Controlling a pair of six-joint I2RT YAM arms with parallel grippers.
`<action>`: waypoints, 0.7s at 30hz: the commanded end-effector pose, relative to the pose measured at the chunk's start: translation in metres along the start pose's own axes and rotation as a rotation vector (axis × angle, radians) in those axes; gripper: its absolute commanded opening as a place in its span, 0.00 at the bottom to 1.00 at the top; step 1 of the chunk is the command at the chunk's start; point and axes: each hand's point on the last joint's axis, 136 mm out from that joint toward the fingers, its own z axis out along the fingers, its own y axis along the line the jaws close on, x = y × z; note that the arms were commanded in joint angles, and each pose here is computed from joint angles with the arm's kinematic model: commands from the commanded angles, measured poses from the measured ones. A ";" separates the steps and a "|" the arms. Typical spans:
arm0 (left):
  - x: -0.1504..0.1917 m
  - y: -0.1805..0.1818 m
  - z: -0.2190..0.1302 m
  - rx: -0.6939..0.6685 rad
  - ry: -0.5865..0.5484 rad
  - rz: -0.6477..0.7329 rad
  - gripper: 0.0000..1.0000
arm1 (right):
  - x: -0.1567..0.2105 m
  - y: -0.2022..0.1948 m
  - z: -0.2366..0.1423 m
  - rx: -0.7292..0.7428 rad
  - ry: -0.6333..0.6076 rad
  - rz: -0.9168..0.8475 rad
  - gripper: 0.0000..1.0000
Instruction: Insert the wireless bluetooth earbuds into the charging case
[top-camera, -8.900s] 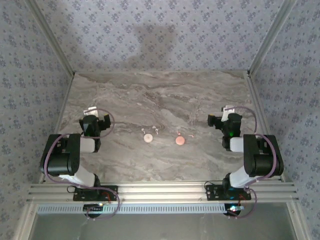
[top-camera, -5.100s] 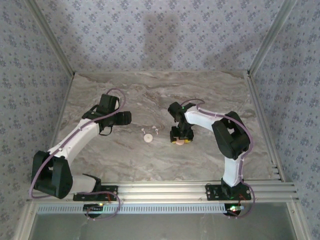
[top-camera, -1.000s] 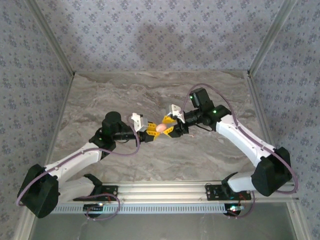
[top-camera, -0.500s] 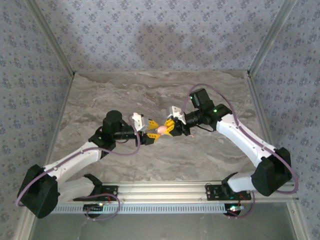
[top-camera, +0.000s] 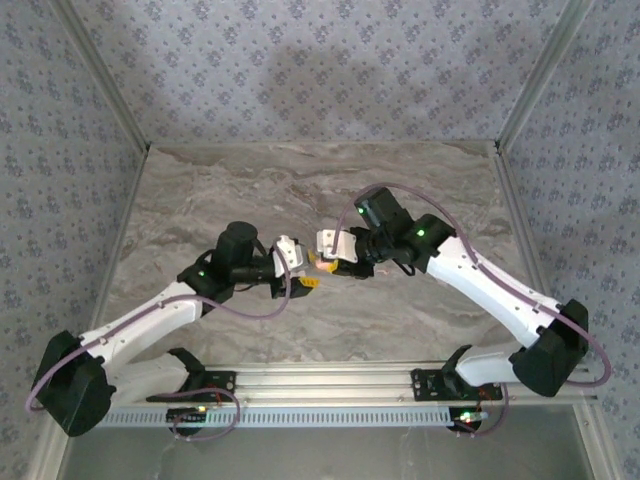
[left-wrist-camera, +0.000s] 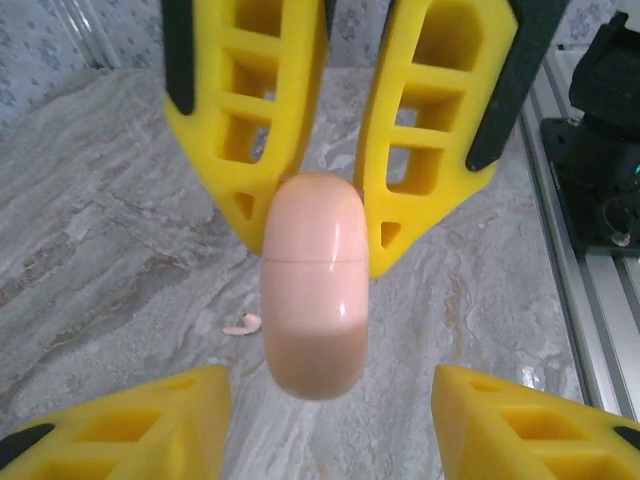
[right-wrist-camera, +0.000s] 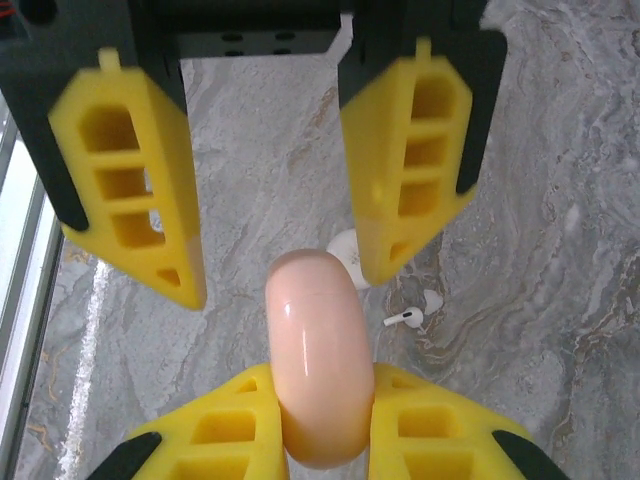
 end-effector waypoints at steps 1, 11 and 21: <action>-0.010 -0.003 0.000 0.027 -0.002 0.031 0.54 | 0.003 0.002 0.002 -0.011 0.053 -0.037 0.16; -0.017 -0.004 -0.001 0.035 -0.041 0.029 0.33 | -0.006 0.014 0.005 -0.079 0.003 -0.046 0.17; -0.021 -0.007 -0.001 0.060 -0.087 0.019 0.20 | -0.004 0.023 -0.005 -0.075 -0.131 0.011 0.33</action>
